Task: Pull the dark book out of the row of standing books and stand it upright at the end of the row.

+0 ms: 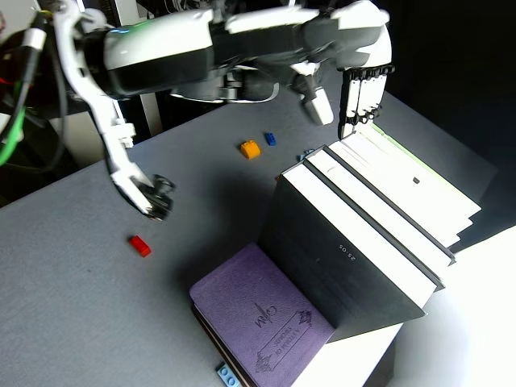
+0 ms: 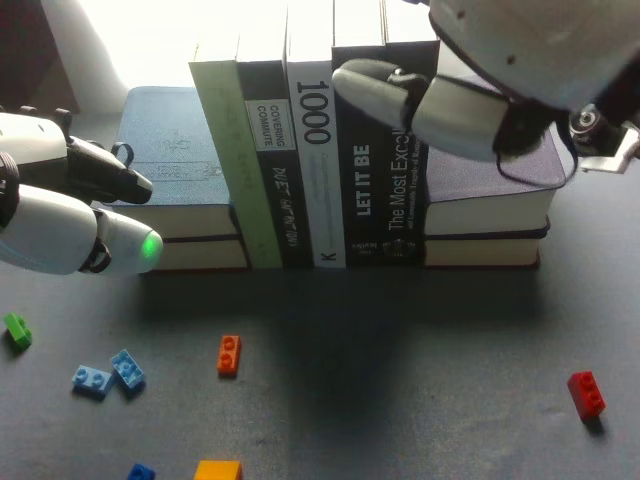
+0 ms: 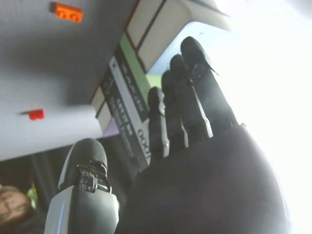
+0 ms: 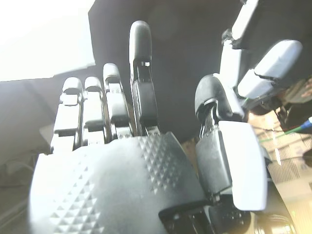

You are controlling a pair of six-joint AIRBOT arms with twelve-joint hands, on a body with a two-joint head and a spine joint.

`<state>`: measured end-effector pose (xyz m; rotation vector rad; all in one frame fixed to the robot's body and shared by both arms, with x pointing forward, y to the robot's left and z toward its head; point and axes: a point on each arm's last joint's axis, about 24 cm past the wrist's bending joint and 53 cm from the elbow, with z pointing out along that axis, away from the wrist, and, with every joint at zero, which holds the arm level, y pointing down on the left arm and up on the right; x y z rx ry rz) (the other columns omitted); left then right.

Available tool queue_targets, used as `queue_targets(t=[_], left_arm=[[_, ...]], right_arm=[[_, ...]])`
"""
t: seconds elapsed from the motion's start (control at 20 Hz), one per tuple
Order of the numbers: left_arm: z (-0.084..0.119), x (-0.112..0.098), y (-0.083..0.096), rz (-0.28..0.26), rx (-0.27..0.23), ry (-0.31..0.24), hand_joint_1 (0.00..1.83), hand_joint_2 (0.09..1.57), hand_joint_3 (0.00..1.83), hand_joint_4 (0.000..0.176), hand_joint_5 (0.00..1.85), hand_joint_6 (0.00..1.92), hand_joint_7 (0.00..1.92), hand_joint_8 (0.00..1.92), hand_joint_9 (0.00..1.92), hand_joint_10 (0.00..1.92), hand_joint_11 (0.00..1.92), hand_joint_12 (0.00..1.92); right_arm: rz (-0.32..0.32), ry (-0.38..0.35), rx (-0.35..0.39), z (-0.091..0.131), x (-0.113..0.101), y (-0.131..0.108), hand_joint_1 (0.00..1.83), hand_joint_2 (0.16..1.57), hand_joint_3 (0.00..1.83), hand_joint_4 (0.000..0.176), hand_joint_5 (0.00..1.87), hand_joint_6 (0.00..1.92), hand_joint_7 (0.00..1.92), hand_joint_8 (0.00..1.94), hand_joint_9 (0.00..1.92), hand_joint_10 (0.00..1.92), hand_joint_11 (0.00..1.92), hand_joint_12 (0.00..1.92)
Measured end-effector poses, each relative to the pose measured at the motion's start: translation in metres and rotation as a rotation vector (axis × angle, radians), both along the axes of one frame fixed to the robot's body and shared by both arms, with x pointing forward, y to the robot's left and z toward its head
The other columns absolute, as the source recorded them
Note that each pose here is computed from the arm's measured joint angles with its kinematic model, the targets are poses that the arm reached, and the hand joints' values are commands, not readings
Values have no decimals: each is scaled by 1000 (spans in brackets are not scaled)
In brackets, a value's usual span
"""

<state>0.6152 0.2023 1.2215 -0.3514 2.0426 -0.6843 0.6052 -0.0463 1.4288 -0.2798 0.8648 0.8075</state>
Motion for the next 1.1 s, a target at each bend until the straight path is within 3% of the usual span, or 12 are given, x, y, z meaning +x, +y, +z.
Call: queue_targets(t=[0.15,0.3,0.4,0.5,0.75,1.0,1.1], left_arm=[[0,-1,-1,-2,-4,2,151,1280,0,41,340,13,372,11,432,10,511,16],[0,-1,-4,-8,-5,2,176,1286,2,27,320,2,369,5,424,4,509,12],[0,-1,-5,-10,-3,1,166,1287,1,41,324,6,373,5,411,2,503,8],[0,-1,-5,-10,-3,1,182,1288,1,26,316,1,366,2,430,7,516,12],[0,-1,-5,-11,-3,1,160,1276,0,55,320,4,377,4,426,4,517,7],[0,-1,-4,-10,-3,1,137,1278,0,50,332,5,383,2,439,5,539,13],[0,-1,-4,-9,-2,1,144,1291,1,30,313,3,369,6,431,6,529,7]], right_arm=[[-3,68,16,-7,14,-1,29,1289,2,0,628,587,143,1,0,0,0,0],[44,84,-1,-8,10,16,41,1296,4,0,652,600,169,10,0,0,0,0],[65,92,-19,-10,8,26,1,1294,3,0,624,596,127,3,0,0,0,0],[73,96,-28,-11,8,30,41,1291,1,0,660,612,166,16,0,0,0,0],[34,112,-20,-10,16,24,14,1290,0,0,603,690,147,1,0,0,0,0],[11,167,-5,-17,16,20,18,1294,0,0,582,691,149,0,0,0,0,0],[14,170,-18,-22,10,23,66,1286,0,0,621,703,179,12,0,0,0,0]])
